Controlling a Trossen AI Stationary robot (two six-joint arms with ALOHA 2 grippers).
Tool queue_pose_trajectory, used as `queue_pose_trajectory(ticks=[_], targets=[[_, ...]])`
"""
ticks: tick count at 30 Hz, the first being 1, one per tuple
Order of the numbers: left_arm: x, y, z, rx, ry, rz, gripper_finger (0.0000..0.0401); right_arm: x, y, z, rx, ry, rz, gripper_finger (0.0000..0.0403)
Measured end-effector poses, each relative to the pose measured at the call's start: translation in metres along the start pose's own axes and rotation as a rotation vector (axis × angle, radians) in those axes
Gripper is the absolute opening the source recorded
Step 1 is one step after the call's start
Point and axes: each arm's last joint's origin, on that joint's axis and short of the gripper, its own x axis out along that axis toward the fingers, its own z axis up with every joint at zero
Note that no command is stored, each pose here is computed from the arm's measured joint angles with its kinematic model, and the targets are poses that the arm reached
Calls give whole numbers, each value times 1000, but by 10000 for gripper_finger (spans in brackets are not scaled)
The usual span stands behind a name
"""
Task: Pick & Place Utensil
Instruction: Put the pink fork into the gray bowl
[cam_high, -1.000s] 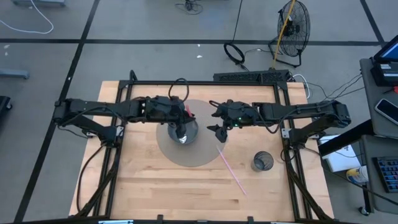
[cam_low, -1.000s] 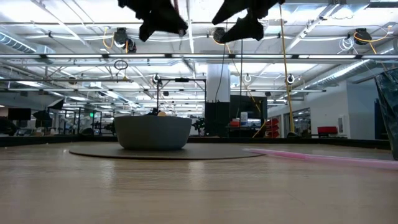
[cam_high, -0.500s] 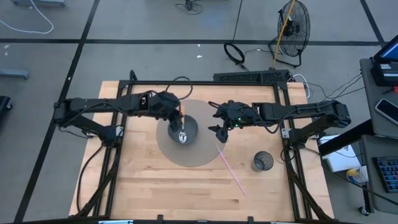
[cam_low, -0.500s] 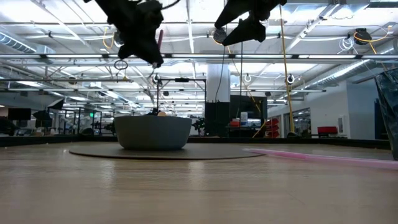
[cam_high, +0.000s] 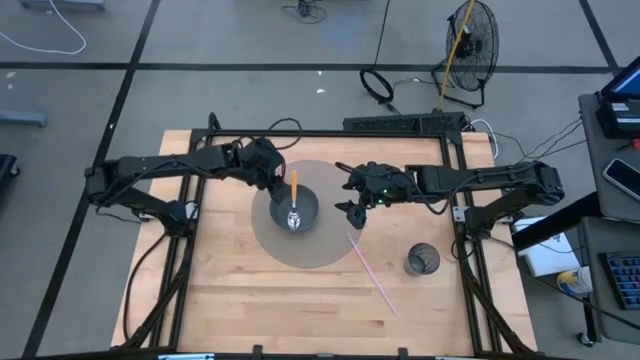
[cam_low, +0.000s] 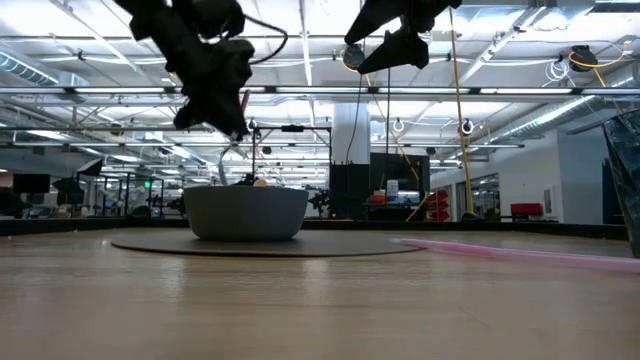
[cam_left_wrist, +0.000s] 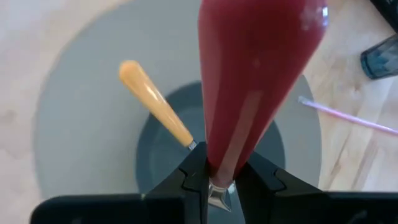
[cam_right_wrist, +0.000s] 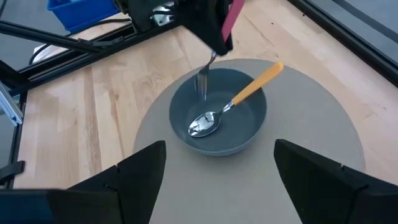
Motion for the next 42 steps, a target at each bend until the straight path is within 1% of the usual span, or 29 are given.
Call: queue_pose_trajectory(ticks=[6,13,19,22,27,32,35,40,42], targets=[[18,8,-14,-41,-22,-67,53,0,0,0,0,-1,-1,293],[29,17,-27,-65,-17,-68,62,0,0,0,-3,-1,-2,293],[36,22,-35,-82,-38,-96,53,1,-4,2,4,-4,-12,293],[36,22,-34,-82,-46,-108,54,1,-6,2,9,-6,-18,293],[36,22,-34,-68,-43,-109,68,1,-6,3,10,-7,-19,293],[36,22,-34,-61,-45,-109,53,1,-6,3,11,-7,-19,293],[36,21,-34,-66,-36,-135,53,1,-6,3,12,-7,-19,293],[36,20,-34,-72,-15,-178,69,1,-6,2,13,-8,-18,293],[36,20,-34,-72,-14,-179,65,4,-7,0,19,-27,-10,293]])
